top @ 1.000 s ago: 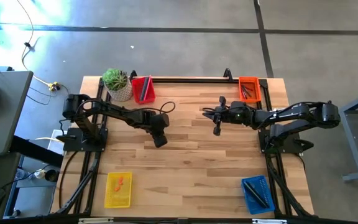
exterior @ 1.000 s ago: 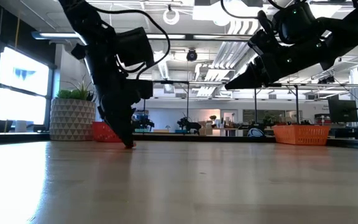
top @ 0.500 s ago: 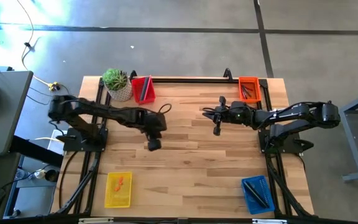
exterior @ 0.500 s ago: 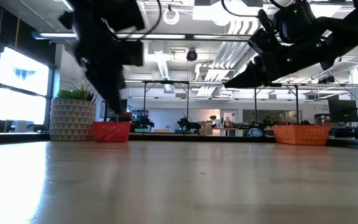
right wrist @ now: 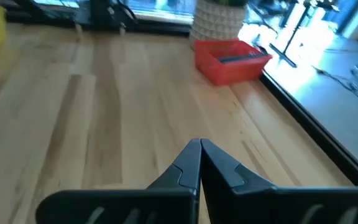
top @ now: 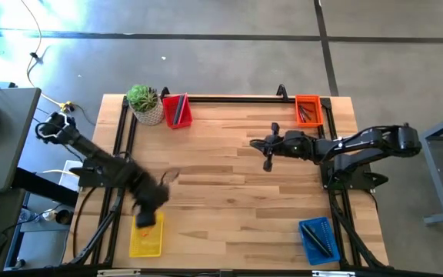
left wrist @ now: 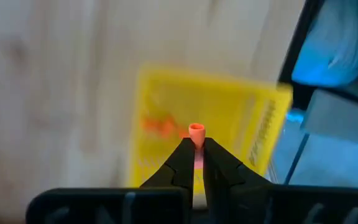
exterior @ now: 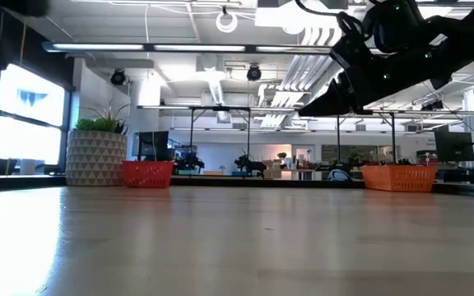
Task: Sort crayons/erasers/pens/pencils in bins
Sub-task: Put the orange pencil eraser cap into the yellow bin
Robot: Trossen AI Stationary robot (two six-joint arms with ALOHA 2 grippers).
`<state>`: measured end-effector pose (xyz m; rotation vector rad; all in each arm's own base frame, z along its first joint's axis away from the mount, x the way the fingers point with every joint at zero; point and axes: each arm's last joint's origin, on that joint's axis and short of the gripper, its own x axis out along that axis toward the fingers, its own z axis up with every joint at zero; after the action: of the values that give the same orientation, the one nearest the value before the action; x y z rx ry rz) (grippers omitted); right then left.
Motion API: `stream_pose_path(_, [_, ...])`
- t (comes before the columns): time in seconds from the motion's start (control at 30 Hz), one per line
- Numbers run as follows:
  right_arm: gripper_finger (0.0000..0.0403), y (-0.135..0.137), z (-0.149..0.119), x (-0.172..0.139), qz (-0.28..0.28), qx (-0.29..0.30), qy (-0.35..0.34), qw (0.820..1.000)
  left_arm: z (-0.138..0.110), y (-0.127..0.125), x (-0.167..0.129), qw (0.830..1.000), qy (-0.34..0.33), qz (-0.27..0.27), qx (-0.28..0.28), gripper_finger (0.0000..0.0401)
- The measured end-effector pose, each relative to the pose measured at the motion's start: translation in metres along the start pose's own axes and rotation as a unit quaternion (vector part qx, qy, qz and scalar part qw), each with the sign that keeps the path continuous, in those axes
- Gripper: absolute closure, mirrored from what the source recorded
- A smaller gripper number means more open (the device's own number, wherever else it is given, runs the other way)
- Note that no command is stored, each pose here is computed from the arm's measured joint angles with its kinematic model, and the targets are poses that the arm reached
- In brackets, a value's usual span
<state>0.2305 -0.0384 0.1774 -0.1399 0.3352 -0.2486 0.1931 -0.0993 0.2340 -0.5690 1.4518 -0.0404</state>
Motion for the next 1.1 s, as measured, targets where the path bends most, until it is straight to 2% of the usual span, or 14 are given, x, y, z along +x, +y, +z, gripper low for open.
stream_pose_path(0.07, [0.0403,0.004,0.0,-0.001,-0.008,0.003,0.005,1.0,-0.019,-0.015,0.007,1.0,0.014,0.005,-0.01,0.0401])
stream_pose_path(0.2, [0.0403,0.015,0.002,-0.002,-0.003,0.007,-0.003,1.0,-0.046,-0.037,0.022,0.999,-0.014,0.025,-0.03,0.0401])
stream_pose_path(0.27, [0.0403,0.021,0.004,-0.004,0.003,0.004,-0.007,1.0,-0.052,-0.045,0.028,0.998,-0.036,0.027,-0.038,0.0401])
stream_pose_path(0.37, [0.0403,0.028,0.007,-0.006,-0.003,-0.001,-0.023,1.0,-0.058,-0.05,0.039,0.998,-0.034,0.039,-0.036,0.0401])
stream_pose_path(0.67, [0.0403,0.037,0.011,-0.008,0.003,-0.006,-0.039,0.999,-0.042,-0.048,0.077,0.994,-0.02,0.103,0.023,0.0391])
stream_pose_path(0.83, [0.0403,0.037,0.011,-0.008,0.003,0.001,-0.04,0.999,-0.031,-0.045,0.084,0.994,0.007,0.096,0.056,0.0348])
stream_pose_path(0.97, [0.0403,0.037,0.011,-0.008,0.003,0.001,-0.04,0.999,-0.024,-0.04,0.081,0.993,0.019,0.098,0.064,0.031])
stream_pose_path(1.1, [0.0403,0.037,0.011,-0.008,0.003,0.0,-0.04,0.999,-0.019,-0.037,0.074,0.994,0.033,0.075,0.068,0.028])
